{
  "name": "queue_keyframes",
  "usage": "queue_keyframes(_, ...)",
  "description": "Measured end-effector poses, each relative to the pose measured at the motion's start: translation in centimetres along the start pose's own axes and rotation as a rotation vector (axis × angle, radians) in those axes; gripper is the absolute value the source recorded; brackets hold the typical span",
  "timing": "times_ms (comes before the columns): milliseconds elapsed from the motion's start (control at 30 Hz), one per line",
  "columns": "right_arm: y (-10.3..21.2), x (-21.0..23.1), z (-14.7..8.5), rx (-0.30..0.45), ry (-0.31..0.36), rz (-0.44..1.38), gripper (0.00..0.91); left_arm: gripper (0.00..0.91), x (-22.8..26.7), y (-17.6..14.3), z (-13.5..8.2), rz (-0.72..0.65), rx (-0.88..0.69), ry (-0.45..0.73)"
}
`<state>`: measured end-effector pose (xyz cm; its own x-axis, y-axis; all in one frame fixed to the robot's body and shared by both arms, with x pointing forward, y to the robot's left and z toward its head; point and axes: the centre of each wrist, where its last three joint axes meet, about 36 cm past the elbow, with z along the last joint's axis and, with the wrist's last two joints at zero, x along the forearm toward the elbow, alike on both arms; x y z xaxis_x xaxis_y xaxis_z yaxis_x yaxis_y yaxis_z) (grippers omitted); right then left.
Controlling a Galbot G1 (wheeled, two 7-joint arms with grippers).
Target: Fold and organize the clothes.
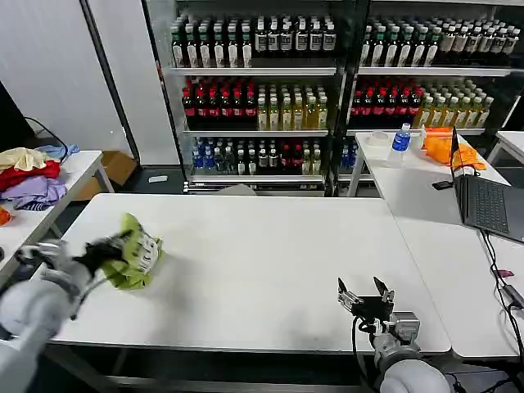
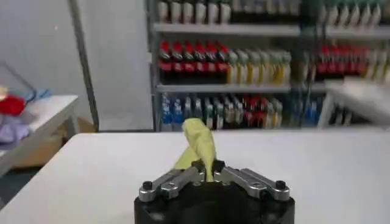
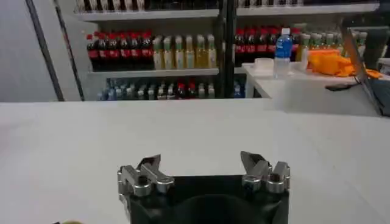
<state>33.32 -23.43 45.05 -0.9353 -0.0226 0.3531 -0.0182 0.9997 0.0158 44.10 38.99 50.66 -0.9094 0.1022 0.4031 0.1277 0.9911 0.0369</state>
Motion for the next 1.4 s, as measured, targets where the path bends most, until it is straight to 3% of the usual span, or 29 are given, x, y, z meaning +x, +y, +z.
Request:
queue_keyframes(233, -0.4, 0.5, 0.5, 0.002, 0.015, 0.031, 0.907, 0.03, -2.1, -9.2, 3.5, 0.019, -0.211, -0.005)
queue_keyframes(733, -1.0, 1.6, 1.1, 0.009, 0.026, 0.081, 0.907, 0.03, -7.6, -26.6, 5.3, 0.181, -0.285, -0.035)
queue_keyframes(833, -1.2, 1.6, 1.1, 0.012, 0.025, 0.085, 0.907, 0.141, -8.8, -29.0, 5.3, 0.195, -0.285, -0.038)
queue_keyframes(900, -1.3, 1.6, 1.1, 0.014, 0.025, 0.087, 0.907, 0.907, -9.5, -30.5, 5.2, 0.201, -0.282, -0.041)
queue_keyframes(1400, -2.0, 2.0, 0.4, 0.043, 0.008, 0.081, 0.907, 0.907, -13.5, -38.8, 2.5, 0.253, -0.088, -0.194)
